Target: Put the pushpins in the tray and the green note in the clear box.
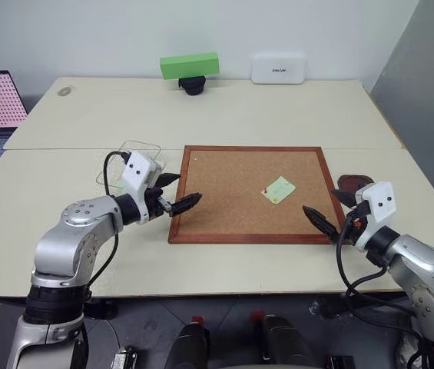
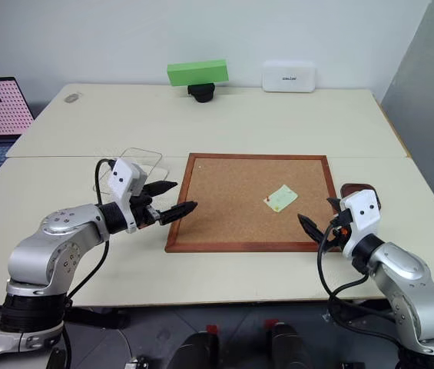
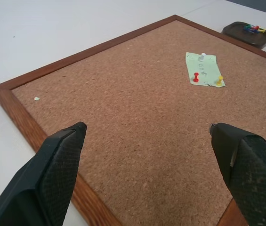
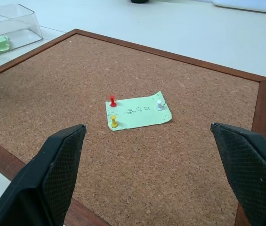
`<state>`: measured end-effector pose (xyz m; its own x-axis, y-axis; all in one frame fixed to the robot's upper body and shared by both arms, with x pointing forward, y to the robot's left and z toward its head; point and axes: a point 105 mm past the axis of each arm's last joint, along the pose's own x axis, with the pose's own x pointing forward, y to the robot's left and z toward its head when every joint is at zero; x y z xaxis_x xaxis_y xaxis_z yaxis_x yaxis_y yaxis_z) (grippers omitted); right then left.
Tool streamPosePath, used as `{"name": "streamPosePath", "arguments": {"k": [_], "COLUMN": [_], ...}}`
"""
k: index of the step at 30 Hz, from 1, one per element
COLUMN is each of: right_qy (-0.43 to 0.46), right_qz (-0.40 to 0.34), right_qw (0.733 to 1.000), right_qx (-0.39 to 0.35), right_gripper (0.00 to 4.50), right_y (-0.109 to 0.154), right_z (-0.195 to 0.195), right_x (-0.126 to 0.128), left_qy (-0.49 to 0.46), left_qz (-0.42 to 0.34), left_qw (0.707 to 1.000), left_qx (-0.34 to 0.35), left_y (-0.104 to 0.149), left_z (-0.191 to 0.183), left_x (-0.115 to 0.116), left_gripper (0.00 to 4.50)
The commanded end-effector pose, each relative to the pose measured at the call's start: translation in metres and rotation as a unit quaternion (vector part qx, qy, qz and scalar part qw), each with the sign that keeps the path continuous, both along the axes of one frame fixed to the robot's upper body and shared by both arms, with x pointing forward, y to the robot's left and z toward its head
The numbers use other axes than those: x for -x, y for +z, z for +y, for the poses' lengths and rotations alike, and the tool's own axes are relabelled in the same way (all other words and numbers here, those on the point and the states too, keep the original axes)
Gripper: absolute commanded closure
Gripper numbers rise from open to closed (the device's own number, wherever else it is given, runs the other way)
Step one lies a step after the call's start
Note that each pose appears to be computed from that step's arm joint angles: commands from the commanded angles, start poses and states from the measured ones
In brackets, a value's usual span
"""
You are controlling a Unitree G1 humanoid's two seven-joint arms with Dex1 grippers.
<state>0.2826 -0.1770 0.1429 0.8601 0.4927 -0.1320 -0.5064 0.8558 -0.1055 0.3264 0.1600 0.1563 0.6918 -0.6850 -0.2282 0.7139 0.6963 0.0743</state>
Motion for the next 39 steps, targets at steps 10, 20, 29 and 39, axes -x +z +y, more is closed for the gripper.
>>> {"name": "streamPosePath", "arguments": {"k": [10, 20, 29, 39], "right_qy": [-0.005, -0.006, -0.058, -0.034], "right_qz": [-0.022, -0.023, -0.049, -0.062], "right_qw": [1.0, 1.0, 0.996, 0.997], "right_qx": [0.01, 0.01, 0.043, 0.032], "right_gripper": [0.0, 0.0, 0.0, 0.0], "right_y": [0.009, 0.007, 0.0, -0.002], "right_z": [-0.006, -0.005, -0.009, 0.016], "right_x": [-0.001, -0.004, -0.037, -0.066], "left_qy": [0.008, -0.025, -0.069, -0.087], "left_qz": [-0.035, -0.031, -0.051, -0.043], "left_qw": [0.999, 0.999, 0.996, 0.995], "left_qx": [-0.018, 0.004, -0.012, 0.007], "left_y": [0.011, 0.007, -0.012, -0.036], "left_z": [-0.001, -0.014, -0.04, -0.07], "left_x": [-0.006, -0.002, -0.007, -0.027], "left_gripper": [0.04, 0.04, 1.31, 3.28]}}
